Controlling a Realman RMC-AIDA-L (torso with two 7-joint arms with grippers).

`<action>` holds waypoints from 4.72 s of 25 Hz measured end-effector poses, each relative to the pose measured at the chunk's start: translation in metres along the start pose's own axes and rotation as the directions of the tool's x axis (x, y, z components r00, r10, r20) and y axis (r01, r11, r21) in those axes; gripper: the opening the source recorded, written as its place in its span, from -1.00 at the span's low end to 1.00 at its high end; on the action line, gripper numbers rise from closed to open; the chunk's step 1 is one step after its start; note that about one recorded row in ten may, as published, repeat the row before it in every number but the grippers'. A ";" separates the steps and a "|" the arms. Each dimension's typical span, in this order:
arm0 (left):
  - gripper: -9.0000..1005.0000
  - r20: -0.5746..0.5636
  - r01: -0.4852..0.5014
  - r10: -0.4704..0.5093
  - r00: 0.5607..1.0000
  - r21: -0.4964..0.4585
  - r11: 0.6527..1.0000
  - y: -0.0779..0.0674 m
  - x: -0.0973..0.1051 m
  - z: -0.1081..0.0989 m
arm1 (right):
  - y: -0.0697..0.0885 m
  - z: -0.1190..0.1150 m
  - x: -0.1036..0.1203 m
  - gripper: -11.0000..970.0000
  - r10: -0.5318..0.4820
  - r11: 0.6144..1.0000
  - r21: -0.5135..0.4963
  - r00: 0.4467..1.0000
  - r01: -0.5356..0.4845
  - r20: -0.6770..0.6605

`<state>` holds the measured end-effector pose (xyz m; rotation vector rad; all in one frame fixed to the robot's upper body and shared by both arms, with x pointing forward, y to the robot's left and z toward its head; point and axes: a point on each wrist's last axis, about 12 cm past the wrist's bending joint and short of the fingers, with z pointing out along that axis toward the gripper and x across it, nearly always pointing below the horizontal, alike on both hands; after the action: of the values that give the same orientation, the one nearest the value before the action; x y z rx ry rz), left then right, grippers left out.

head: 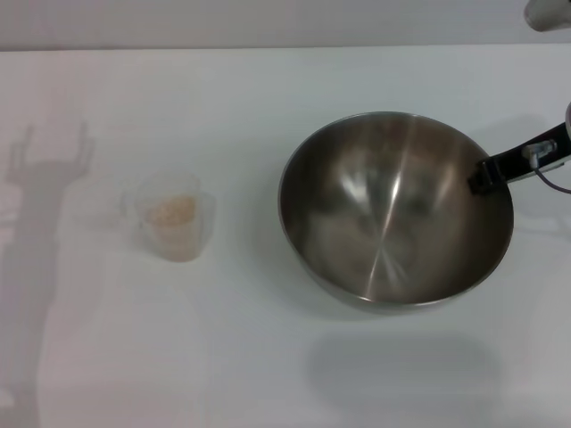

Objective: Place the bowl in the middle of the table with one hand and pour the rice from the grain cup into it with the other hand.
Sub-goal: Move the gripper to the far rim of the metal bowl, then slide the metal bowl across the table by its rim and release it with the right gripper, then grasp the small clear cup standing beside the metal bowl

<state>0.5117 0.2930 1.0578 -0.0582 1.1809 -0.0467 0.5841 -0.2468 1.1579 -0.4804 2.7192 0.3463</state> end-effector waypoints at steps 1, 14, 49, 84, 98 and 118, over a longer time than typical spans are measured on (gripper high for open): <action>0.47 0.000 0.000 0.000 1.000 0.001 1.000 0.000 0.000 0.000 | 0.000 0.000 0.000 -0.88 0.000 1.000 0.000 1.000 0.000 0.000; 0.46 0.002 -0.001 0.001 1.000 0.003 1.000 0.000 0.000 -0.001 | 0.002 -0.008 -0.007 -0.96 -0.009 1.000 -0.002 0.998 0.009 0.064; 0.45 0.005 0.021 -0.021 1.000 0.003 1.000 -0.001 -0.001 -0.004 | 0.026 0.029 -0.029 -0.74 -0.058 0.990 -0.123 0.996 0.066 0.062; 0.44 0.006 0.020 -0.021 1.000 0.024 1.000 -0.002 -0.001 -0.014 | 0.008 0.003 -0.042 -0.08 -0.144 0.989 0.133 0.466 0.056 0.873; 0.44 0.005 0.027 -0.027 1.000 0.052 0.998 -0.008 -0.001 -0.013 | 0.007 0.000 -0.045 -0.08 -0.239 0.970 0.227 0.453 0.081 0.859; 0.43 -0.001 0.039 -0.039 0.999 0.069 0.997 -0.012 0.000 -0.016 | 0.058 -0.005 -0.023 -0.08 -0.720 0.632 0.735 0.163 -0.248 0.674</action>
<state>0.4969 0.2804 1.0532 -0.0206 1.1766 -0.1212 0.5817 -0.1889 1.1817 -0.2976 1.1498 -0.4735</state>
